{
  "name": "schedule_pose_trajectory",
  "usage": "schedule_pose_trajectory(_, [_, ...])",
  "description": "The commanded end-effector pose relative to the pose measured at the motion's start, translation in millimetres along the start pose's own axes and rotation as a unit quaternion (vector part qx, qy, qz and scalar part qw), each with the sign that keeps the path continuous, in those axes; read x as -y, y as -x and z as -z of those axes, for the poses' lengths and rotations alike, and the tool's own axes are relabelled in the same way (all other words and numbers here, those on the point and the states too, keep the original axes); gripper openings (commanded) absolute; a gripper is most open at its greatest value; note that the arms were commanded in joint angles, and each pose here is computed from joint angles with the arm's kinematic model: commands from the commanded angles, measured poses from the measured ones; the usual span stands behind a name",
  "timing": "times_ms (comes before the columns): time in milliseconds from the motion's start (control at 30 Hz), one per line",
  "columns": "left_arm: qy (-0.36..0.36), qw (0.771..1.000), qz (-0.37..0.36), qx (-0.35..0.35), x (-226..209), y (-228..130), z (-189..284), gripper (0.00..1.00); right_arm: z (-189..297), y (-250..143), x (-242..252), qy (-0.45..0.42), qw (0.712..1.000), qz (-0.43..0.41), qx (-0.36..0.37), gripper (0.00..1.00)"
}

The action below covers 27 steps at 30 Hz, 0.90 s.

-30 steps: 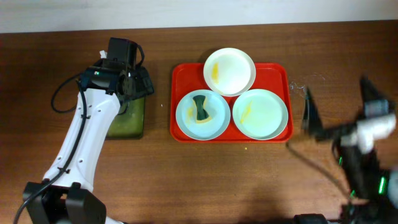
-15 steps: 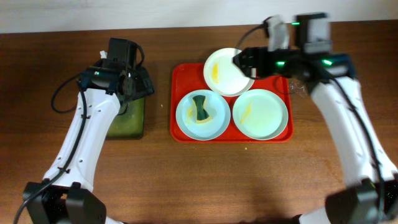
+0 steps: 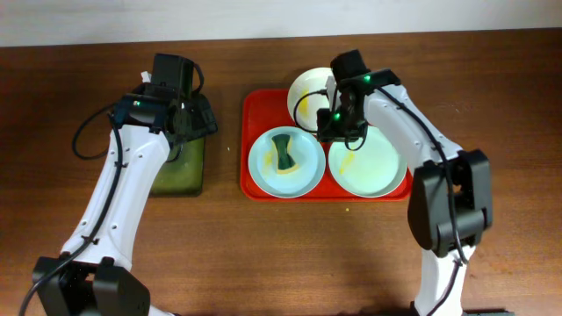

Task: Clean dirty plates on tray and stack at the side
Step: 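Reach right gripper to the blue plate rim and grasp it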

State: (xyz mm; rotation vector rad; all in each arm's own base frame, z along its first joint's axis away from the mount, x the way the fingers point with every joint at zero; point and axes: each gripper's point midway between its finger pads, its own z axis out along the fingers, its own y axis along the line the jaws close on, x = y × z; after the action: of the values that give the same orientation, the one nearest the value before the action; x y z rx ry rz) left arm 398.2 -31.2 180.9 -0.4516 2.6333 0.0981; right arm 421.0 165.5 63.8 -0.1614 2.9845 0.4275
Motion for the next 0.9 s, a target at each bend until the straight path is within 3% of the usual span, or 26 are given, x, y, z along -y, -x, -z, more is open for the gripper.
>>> schedule_pose_trajectory(0, [0.004,1.0,-0.001,0.001,-3,1,-1,0.99,-8,0,-5,-0.007,1.0,0.028,-0.002,0.39])
schedule_pose_trajectory(100, [0.005,1.0,-0.001,0.0,-3,0,-1,1.0,-11,-1,7,-0.038,0.999,0.027,-0.001,0.43])
schedule_pose_trajectory(267, [0.004,1.0,-0.001,0.001,-3,0,-1,0.99,-19,-2,-1,-0.021,0.997,0.075,0.002,0.37])
schedule_pose_trajectory(400, [0.005,1.0,-0.001,0.0,-3,0,-1,0.99,-22,2,-13,-0.021,0.993,0.114,0.014,0.41])
schedule_pose_trajectory(867, [0.004,1.0,-0.002,-0.004,-3,-2,-1,0.99,-50,-16,9,-0.051,0.992,0.112,0.003,0.42])
